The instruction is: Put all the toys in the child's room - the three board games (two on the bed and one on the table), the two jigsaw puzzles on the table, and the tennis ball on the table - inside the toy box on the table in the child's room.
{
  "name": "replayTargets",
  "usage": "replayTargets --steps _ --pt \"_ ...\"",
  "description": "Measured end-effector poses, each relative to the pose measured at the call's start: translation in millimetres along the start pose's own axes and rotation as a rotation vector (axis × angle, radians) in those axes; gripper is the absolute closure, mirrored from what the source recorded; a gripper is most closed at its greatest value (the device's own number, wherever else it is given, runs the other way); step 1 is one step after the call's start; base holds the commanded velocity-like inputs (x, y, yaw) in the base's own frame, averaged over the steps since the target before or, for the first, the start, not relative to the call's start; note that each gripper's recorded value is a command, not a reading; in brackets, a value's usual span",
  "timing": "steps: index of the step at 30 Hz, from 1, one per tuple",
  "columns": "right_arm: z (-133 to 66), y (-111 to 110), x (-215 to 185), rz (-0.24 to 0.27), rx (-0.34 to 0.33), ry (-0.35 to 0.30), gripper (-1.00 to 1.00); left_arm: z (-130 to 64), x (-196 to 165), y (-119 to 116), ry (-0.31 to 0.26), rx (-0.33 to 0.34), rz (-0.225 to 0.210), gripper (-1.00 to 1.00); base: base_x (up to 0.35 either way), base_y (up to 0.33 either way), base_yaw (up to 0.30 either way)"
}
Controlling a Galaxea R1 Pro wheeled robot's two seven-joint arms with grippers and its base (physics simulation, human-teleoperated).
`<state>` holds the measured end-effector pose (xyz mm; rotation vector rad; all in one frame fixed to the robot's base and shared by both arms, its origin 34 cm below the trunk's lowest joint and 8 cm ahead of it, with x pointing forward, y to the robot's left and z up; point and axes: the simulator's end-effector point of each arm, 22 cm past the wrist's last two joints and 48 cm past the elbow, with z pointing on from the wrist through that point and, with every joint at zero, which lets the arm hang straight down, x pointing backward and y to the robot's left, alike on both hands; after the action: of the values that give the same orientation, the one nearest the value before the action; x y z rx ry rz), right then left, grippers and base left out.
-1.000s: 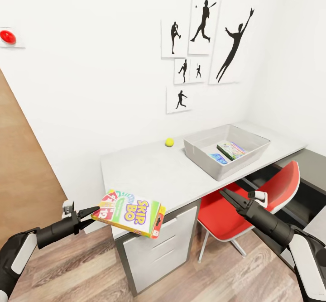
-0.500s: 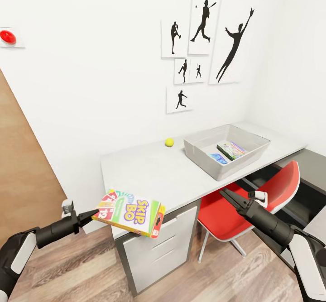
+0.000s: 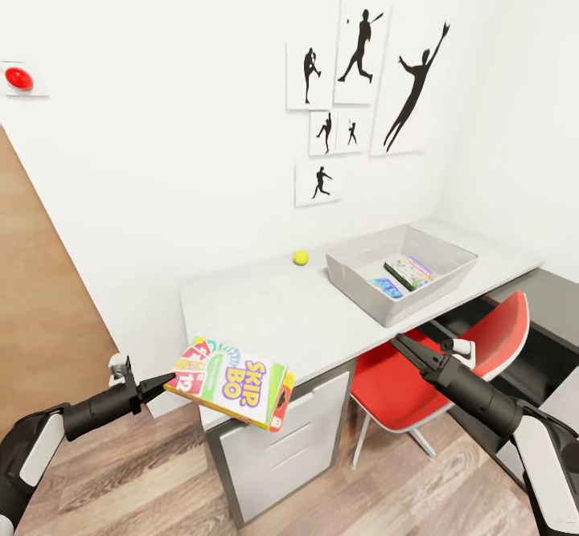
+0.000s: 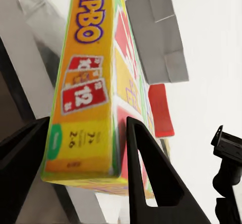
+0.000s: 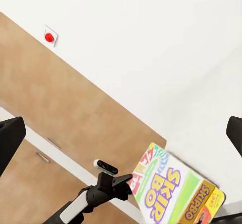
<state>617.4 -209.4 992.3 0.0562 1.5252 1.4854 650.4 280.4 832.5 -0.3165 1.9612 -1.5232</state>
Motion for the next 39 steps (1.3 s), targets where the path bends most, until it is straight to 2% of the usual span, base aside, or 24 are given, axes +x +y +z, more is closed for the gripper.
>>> replayTargets --steps 12,21,29,32,39 --pt "1.4 4 -3 0.000 0.000 0.001 -1.00 -0.8 -2 -5 0.000 -0.001 0.002 1.00 0.000 0.000 0.000" --pt "5.0 14 -11 0.002 0.002 0.003 -1.00 -3.2 -7 -19 0.001 0.001 0.000 1.00 0.000 0.000 0.000" --pt "3.1 5 -9 0.034 0.024 0.007 -1.00 -5.4 -7 -25 0.021 0.000 -0.039 1.00 0.000 0.000 0.000" --pt "3.6 6 -11 0.036 0.027 0.007 -1.00 -10.8 -11 -36 0.045 -0.002 -0.057 1.00 0.000 0.000 0.000" --pt "5.9 14 -17 0.038 0.029 0.007 -1.00 -28.2 -27 -51 0.050 -0.015 -0.036 1.00 0.000 0.000 0.000"
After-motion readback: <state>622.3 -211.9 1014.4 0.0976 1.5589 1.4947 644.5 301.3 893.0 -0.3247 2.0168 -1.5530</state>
